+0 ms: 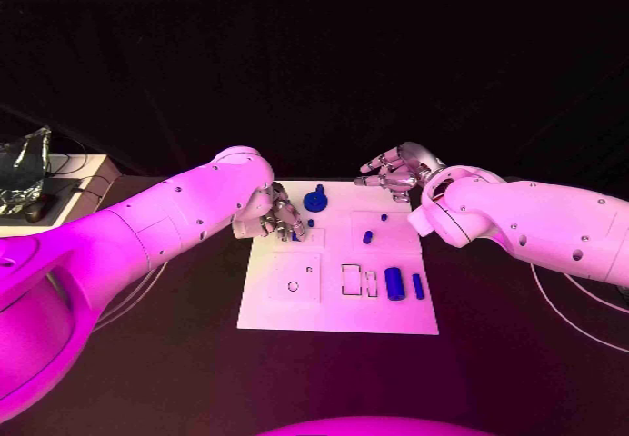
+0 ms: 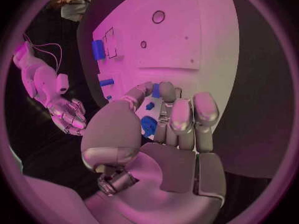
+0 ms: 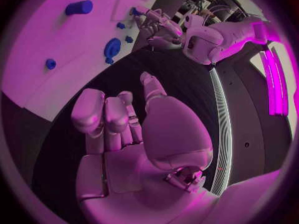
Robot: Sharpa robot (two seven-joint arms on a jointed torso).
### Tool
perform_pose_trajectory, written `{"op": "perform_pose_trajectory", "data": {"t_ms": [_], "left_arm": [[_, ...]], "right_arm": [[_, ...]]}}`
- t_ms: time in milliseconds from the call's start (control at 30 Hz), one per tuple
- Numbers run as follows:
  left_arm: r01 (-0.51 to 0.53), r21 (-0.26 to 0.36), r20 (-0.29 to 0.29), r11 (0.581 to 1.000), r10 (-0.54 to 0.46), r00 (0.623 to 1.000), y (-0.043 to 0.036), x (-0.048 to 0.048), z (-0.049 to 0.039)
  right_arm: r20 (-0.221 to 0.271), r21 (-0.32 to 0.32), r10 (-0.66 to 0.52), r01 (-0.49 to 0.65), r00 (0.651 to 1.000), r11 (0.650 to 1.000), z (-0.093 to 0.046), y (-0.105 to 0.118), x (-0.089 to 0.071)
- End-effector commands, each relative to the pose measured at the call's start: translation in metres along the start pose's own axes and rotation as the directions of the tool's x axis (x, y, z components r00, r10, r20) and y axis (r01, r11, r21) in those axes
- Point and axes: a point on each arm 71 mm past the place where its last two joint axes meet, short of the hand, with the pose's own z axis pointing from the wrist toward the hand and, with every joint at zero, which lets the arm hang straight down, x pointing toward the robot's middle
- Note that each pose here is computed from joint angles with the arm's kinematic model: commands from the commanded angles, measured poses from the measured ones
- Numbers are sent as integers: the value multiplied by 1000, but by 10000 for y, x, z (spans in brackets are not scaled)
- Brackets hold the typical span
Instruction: Assemble the parts on the task board
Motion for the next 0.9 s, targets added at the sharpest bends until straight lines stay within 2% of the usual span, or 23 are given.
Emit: {"op": "perform_pose_trajectory", "data": {"t_ms": [33, 900], "left_arm": [[-8, -18, -15, 1000, 8, 1000, 20, 21, 15], [28, -11, 6, 1000, -28, 1000, 29, 3, 20]], "right_arm": [[-13, -11, -9, 9, 1000, 1000, -1, 11, 16], [-12, -10, -10, 10, 1000, 1000, -6, 4, 8]]}}
